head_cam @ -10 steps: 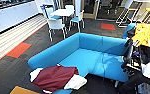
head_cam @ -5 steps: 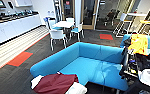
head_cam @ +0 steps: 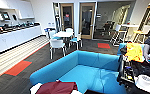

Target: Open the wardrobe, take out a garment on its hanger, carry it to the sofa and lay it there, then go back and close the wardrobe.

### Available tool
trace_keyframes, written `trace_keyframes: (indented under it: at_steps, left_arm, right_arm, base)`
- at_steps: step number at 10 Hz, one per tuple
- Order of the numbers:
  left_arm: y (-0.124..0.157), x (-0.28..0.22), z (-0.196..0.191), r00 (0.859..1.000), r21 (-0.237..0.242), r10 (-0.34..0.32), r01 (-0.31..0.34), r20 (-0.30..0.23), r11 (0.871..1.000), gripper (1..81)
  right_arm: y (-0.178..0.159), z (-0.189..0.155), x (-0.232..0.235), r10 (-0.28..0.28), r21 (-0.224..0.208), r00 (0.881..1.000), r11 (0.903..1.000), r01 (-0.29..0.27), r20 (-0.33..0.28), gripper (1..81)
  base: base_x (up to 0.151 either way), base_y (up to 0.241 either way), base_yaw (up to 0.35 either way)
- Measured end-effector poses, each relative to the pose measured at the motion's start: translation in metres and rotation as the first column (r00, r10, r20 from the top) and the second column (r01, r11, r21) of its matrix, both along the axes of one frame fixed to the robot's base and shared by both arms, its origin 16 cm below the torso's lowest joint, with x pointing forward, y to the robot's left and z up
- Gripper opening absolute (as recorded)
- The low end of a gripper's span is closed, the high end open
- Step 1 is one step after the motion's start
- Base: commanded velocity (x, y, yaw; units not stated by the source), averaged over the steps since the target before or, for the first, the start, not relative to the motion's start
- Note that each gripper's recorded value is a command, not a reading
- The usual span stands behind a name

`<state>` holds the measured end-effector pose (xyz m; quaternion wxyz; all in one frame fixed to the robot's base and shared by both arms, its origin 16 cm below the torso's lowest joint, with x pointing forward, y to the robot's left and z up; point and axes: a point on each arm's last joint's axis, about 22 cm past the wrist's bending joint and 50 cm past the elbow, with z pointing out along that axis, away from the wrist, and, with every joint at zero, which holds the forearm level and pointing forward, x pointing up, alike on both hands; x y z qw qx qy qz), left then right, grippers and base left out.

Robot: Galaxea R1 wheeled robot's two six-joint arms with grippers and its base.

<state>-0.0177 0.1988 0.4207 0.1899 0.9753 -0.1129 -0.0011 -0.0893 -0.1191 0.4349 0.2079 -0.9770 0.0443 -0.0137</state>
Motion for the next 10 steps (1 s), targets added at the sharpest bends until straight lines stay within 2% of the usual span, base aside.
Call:
trace_keyframes:
  at_steps: [1, 10]
  left_arm:
    - [-0.007, 0.005, 0.000, 1.000, -0.008, -0.009, 0.009, 0.007, 1.000, 81.1]
    - [-0.009, 0.016, 0.000, 0.999, -0.008, -0.025, 0.025, 0.022, 1.000, 81.1]
  right_arm:
    - [0.001, 0.001, -0.004, -0.010, 0.000, 1.000, 1.0000, 0.010, -0.001, 81.1]
    - [0.001, 0.000, -0.001, -0.024, -0.002, 1.000, 0.9997, 0.024, 0.009, 81.1]
  base:
    - [0.000, 0.000, 0.000]
    - [0.000, 0.000, 0.000]
